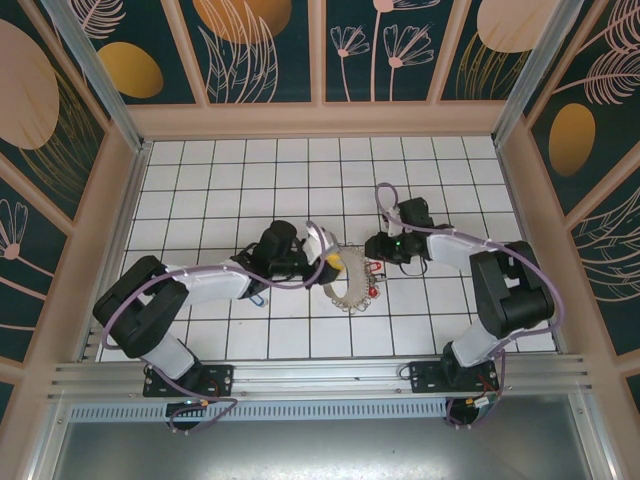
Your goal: Put the keys on the keyring
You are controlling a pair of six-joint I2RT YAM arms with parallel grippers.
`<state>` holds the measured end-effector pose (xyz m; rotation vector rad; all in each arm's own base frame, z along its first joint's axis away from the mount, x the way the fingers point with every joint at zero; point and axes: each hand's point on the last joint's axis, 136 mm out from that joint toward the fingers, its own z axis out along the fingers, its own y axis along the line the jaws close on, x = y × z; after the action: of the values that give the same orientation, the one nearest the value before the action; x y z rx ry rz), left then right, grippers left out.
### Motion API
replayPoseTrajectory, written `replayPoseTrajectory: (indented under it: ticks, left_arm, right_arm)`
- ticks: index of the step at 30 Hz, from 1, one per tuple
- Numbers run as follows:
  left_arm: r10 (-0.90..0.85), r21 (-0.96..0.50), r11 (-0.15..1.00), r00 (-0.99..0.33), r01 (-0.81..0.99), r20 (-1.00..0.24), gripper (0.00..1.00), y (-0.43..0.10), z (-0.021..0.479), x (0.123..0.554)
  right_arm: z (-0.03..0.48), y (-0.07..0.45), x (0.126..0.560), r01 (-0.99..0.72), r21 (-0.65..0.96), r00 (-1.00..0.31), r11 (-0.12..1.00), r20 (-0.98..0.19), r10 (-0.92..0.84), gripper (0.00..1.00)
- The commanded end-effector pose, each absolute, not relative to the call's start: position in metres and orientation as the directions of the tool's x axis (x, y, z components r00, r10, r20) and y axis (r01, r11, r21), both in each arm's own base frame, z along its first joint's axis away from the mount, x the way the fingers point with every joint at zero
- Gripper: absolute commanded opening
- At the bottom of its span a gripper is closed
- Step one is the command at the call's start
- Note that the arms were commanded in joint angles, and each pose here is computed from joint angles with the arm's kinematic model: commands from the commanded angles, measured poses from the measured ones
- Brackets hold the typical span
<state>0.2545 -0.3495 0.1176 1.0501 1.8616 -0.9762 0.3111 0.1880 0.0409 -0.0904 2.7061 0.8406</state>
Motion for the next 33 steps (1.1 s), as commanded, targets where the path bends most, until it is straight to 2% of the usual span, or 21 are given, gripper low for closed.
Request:
replayPoseTrajectory:
  ticks: [1, 7, 10, 20, 27, 33]
  left_arm:
    - [0.083, -0.449, 0.546, -0.579, 0.707, -0.811, 0.39, -0.338, 0.125, 0.284]
    - [0.057, -0.598, 0.588, -0.765, 0.545, -0.641, 0.41, -0.337, 0.087, 0.278]
    - [0.07, -0.629, 0.59, -0.808, 0.507, -0.586, 0.41, -0.34, 0.073, 0.274]
    - [0.108, -0.631, 0.651, -0.874, 0.423, -0.474, 0.41, -0.344, 0.031, 0.284]
    - [0.099, -0.609, 0.693, -0.888, 0.385, -0.45, 0.4, -0.338, 0.015, 0.29]
    - [0.115, -0.623, 0.676, -0.891, 0.395, -0.44, 0.4, -0.343, 0.011, 0.289]
  right_arm:
    - [0.046, 0.193, 0.326, -0.215, 0.498, -0.932, 0.84, -0.362, -0.024, 0.37]
    - [0.034, 0.201, 0.332, -0.233, 0.515, -0.946, 0.825, -0.318, -0.068, 0.37]
    - [0.028, 0.202, 0.325, -0.237, 0.522, -0.951, 0.819, -0.296, -0.086, 0.37]
    - [0.018, 0.209, 0.288, -0.244, 0.59, -0.966, 0.77, -0.216, -0.141, 0.35]
    - [0.019, 0.216, 0.27, -0.253, 0.639, -0.967, 0.726, -0.197, -0.163, 0.34]
    - [0.027, 0.227, 0.268, -0.262, 0.694, -0.965, 0.67, -0.2, -0.17, 0.33]
